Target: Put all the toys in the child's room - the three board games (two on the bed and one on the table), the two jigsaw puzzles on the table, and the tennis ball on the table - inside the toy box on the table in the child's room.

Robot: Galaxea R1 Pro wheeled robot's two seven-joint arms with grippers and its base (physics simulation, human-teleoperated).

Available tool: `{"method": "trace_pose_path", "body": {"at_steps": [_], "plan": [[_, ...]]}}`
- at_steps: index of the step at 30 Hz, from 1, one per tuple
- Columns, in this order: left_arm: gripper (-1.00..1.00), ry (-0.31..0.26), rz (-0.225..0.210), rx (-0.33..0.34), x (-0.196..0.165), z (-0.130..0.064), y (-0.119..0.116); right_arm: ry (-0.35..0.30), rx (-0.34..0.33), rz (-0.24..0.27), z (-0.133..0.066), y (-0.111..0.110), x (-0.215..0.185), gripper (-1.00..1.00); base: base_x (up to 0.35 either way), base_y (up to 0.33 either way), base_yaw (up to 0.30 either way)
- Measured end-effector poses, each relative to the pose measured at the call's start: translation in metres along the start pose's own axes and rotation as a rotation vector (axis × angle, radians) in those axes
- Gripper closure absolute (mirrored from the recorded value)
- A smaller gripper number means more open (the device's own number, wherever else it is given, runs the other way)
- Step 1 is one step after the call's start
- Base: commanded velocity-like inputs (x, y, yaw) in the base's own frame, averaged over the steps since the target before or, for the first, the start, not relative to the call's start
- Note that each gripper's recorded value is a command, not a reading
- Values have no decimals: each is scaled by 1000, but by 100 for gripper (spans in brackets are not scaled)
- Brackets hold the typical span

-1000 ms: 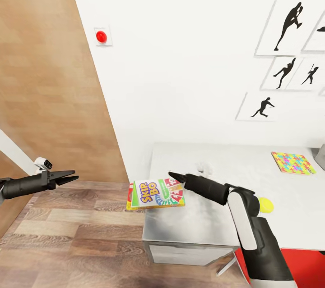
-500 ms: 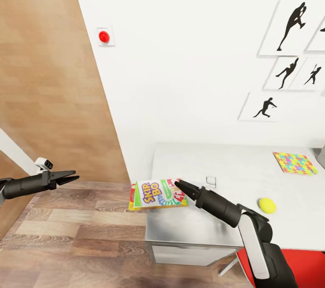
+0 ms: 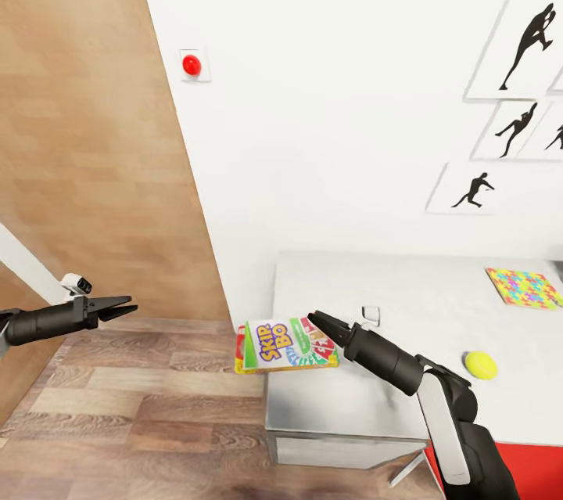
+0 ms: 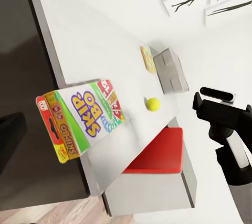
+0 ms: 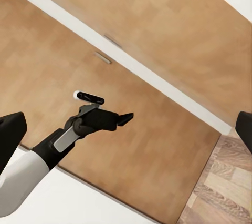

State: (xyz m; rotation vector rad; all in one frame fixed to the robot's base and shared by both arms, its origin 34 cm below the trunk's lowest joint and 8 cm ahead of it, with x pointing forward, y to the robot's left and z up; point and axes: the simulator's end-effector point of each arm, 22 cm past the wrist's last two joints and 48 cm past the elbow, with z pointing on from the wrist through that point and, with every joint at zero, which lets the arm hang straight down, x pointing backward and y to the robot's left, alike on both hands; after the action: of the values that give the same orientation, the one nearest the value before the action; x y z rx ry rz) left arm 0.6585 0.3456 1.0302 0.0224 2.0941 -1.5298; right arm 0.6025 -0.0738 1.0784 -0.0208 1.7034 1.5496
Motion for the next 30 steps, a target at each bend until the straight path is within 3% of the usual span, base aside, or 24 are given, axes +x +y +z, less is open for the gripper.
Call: {"method": "trace_pose_path", "body": {"at_steps": [6,12,19,25,30], "plan": [[-100,13,-9,3,5,6,2,-1,0,0,0,0,0,-100,60,44,0],[-100,93,-39,-123,37,56,39,0,0,1,0,0,0,-100,9,7,0],[-100,132,-60,-245,65,113,69,-2,2,3,-1,-1,-1,-100,1,1,0],[-100,149,-70,-325,83,146,84,-3,2,4,-2,-1,-2,-100,0,0,0],[-100,171,-105,-380,105,170,98,-4,-21,3,-2,4,-2,-100,0,0,0]]}}
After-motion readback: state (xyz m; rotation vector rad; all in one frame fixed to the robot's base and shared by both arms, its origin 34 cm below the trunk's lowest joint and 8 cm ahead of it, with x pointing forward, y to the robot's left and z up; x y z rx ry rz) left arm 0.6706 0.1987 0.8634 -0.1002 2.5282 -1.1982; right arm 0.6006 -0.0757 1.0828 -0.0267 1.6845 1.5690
